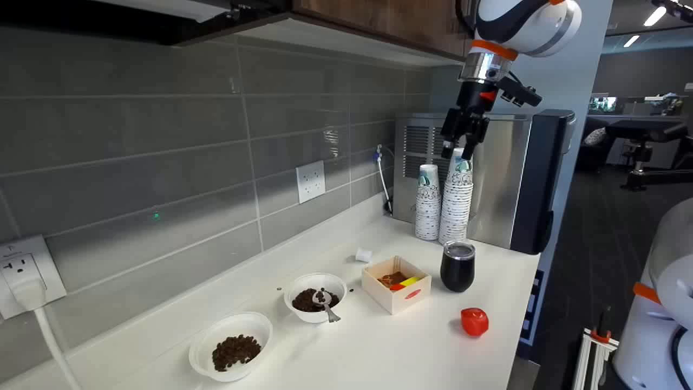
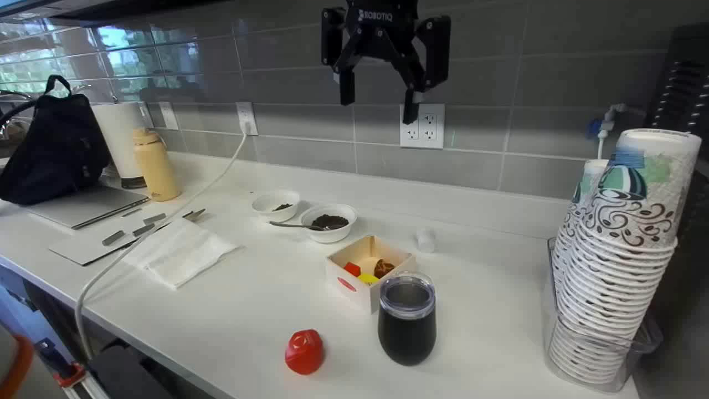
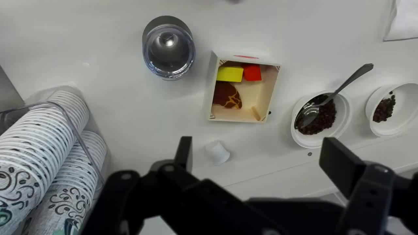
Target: Fold the white napkin.
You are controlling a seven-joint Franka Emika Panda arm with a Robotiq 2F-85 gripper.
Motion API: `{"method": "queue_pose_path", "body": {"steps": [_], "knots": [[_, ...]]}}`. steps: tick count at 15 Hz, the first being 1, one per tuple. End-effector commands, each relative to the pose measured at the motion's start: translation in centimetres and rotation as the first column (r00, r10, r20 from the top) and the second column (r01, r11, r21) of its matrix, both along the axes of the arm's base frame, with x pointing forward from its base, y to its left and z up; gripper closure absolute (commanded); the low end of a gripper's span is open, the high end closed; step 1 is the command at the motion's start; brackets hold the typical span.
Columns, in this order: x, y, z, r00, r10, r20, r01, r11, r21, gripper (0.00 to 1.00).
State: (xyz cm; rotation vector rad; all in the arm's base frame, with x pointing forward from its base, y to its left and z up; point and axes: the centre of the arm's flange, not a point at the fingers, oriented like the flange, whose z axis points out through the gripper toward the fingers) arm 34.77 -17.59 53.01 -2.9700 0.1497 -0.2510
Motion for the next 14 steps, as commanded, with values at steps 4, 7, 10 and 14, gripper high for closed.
{"method": "queue_pose_path", "body": {"steps": [4,7,10,14], "knots": [[0.4,1.1,-0.8,1.000,0.016,-0.006,-0.016,1.000,-0.003,0.00],[0.6,5.4,-2.8,0.996,0.080,-0.037,-0.081,0.996,-0.026,0.00],[0.5,10.4,-5.0,0.986,0.149,-0.077,-0.152,0.988,-0.039,0.00],[1.2,19.6,-8.4,0.973,0.204,-0.105,-0.208,0.978,-0.032,0.00]]}}
